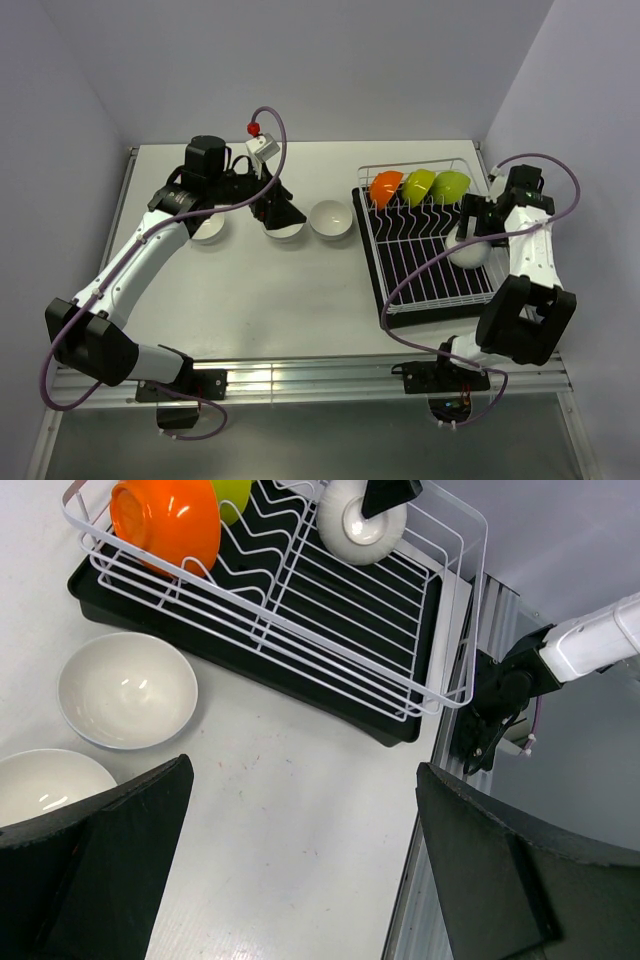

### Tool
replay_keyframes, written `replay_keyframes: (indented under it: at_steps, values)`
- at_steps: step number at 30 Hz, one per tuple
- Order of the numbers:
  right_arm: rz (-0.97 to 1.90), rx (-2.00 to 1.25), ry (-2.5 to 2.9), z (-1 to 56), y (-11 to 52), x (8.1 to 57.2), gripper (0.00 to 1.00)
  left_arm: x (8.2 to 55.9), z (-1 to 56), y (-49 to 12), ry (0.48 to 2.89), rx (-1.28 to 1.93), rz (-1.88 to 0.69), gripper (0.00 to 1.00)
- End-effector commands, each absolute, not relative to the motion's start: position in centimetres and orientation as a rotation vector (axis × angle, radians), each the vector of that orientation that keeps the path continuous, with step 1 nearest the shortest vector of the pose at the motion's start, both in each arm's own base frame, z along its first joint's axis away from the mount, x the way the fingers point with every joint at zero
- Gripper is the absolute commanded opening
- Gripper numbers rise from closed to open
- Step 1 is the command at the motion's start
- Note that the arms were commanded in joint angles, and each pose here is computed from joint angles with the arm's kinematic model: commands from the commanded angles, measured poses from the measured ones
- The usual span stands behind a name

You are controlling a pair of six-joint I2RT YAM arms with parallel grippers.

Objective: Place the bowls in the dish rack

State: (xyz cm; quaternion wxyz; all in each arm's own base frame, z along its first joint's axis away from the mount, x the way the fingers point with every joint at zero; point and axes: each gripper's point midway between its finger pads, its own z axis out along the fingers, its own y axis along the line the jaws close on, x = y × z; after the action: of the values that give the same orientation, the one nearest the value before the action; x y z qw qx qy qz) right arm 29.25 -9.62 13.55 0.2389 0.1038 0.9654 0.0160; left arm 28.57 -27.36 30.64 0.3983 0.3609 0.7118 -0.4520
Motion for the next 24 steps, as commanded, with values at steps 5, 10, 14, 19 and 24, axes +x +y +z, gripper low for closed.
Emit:
replay_keyframes:
  at_steps: [5,10,14,19,24]
  values:
    - [-0.198,0.311,2.515,17.1,-12.6,29.4,1.00,28.3,31.6,-27.3,1.776,0.911,-1.152,0.99]
    - [-0.190,0.288,2.495,17.7,-11.8,29.9,1.00,28.2,31.5,-27.3,1.778,0.915,-1.154,0.99]
    - [-0.201,0.265,2.466,18.8,-11.5,30.4,1.00,28.1,31.4,-27.1,1.782,0.912,-1.141,1.00]
    - [-0.199,0.228,2.400,21.5,-11.3,30.9,1.00,28.6,30.8,-26.5,1.815,0.878,-1.113,0.99]
    - [-0.143,0.135,2.270,26.7,-10.0,31.8,1.00,31.7,28.5,-23.8,1.912,0.782,-0.938,0.99]
